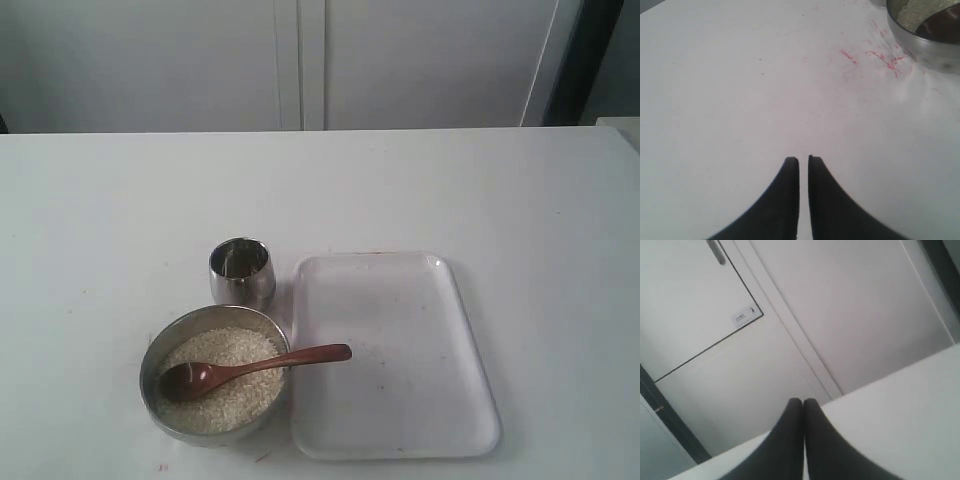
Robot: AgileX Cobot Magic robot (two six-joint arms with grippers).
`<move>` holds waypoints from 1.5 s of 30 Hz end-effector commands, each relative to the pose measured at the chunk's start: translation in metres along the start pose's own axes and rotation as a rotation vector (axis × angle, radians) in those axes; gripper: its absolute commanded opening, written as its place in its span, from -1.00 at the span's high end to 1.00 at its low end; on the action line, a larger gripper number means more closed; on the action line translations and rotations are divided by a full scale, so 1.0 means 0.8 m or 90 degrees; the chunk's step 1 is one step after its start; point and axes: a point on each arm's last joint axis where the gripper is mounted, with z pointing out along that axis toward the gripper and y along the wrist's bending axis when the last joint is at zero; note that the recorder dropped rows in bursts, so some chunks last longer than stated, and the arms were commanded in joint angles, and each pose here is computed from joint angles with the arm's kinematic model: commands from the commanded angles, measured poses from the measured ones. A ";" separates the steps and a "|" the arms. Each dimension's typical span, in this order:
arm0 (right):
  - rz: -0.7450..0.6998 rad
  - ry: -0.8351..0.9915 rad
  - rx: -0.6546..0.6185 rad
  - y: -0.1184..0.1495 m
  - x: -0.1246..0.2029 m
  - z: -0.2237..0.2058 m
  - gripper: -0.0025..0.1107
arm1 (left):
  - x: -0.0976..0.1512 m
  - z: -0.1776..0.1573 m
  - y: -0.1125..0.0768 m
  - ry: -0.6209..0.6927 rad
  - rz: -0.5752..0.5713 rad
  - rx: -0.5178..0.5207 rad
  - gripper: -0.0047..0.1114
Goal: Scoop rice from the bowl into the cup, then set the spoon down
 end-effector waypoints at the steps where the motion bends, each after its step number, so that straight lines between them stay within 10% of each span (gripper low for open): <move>1: -0.035 0.075 0.035 0.018 -0.028 -0.009 0.96 | 0.009 0.001 -0.003 0.035 -0.006 0.013 0.67; 9: -0.203 0.329 0.075 0.070 -0.099 0.034 0.96 | 0.009 0.001 -0.003 0.035 -0.006 0.013 0.67; 22: -0.254 0.609 -0.171 0.171 -0.170 0.164 0.96 | 0.009 0.001 -0.003 0.035 -0.006 0.013 0.67; 32: -0.347 0.745 -0.363 0.243 -0.112 0.226 0.96 | 0.009 0.001 -0.003 0.035 -0.006 0.013 0.67; 45: -0.778 0.848 -0.474 0.295 0.020 0.223 0.96 | 0.009 0.001 -0.003 0.035 -0.006 0.013 0.67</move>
